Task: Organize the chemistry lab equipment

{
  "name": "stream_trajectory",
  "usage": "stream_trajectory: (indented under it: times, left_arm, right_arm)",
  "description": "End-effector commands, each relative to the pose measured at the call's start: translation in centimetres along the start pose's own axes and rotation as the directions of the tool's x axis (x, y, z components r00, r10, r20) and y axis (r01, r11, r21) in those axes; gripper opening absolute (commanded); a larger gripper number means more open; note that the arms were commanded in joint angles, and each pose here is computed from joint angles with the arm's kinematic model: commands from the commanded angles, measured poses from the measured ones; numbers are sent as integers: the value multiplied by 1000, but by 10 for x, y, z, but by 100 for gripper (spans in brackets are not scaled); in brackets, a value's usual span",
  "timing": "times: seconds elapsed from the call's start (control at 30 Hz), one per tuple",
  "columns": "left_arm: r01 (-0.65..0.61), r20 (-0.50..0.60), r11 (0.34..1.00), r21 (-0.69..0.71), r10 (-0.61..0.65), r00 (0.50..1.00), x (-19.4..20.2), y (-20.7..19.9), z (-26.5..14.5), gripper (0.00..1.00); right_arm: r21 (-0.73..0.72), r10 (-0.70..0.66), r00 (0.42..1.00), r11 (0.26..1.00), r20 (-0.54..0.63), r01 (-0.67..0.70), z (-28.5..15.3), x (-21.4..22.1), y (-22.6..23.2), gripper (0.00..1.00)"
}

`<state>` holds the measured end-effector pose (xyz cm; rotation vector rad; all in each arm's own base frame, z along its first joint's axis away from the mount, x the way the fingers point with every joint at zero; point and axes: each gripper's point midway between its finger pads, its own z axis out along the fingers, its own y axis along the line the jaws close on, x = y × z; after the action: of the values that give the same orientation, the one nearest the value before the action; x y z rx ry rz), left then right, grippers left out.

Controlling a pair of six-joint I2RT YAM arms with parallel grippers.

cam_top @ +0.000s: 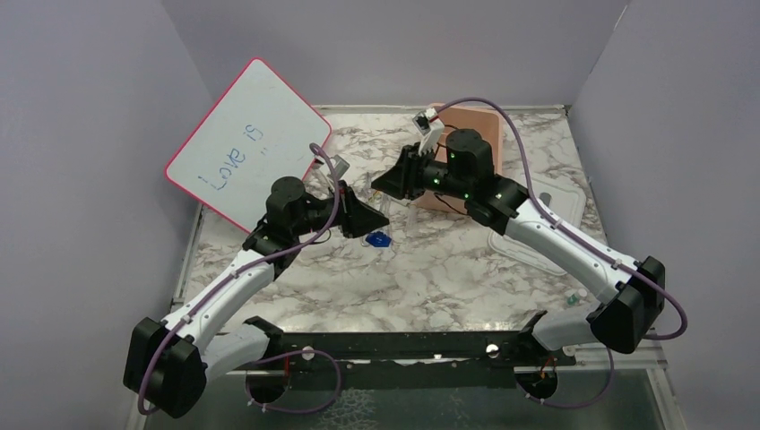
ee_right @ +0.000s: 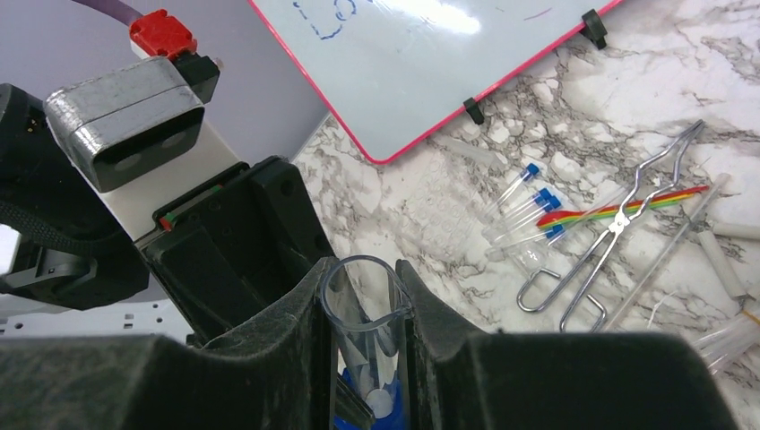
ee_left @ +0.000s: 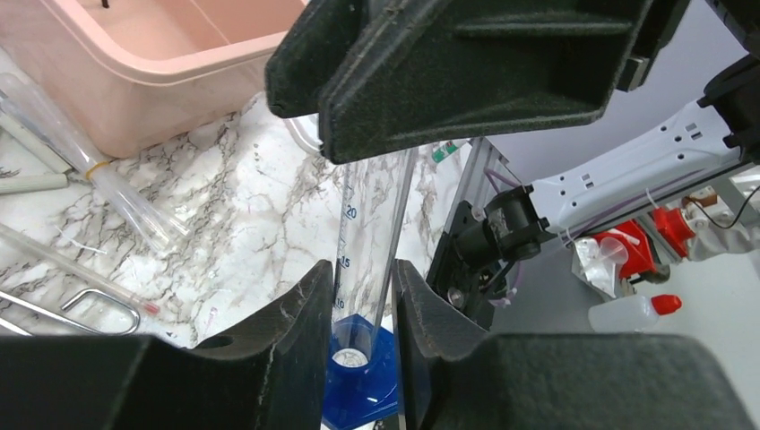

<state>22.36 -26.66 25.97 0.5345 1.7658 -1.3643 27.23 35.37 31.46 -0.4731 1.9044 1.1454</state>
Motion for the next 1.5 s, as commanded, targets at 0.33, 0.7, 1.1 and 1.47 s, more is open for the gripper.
stream_trajectory:
  times: [0.33, 0.7, 1.1, 1.47]
  left_arm:
    - [-87, 83, 996, 21, 85, 993, -29, -24, 3, 0]
    - [-16, 129, 1000, -24, 19, 991, -46, -18, 9, 0]
    - [1, 120, 925, -380, 48, 992, -55, 29, -15, 84]
    - [-121, 26, 814, -568, 164, 986, -54, 58, -43, 89]
  right_arm:
    - [10, 86, 995, 996, 50, -87, -17, -3, 3, 41]
    - [-1, 143, 989, 990, 36, -143, -18, 20, -5, 27]
    - [257, 15, 997, 966, 71, -33, -39, -32, -63, 7]
    - [667, 31, 999, 745, -11, -16, -81, -55, -221, 7]
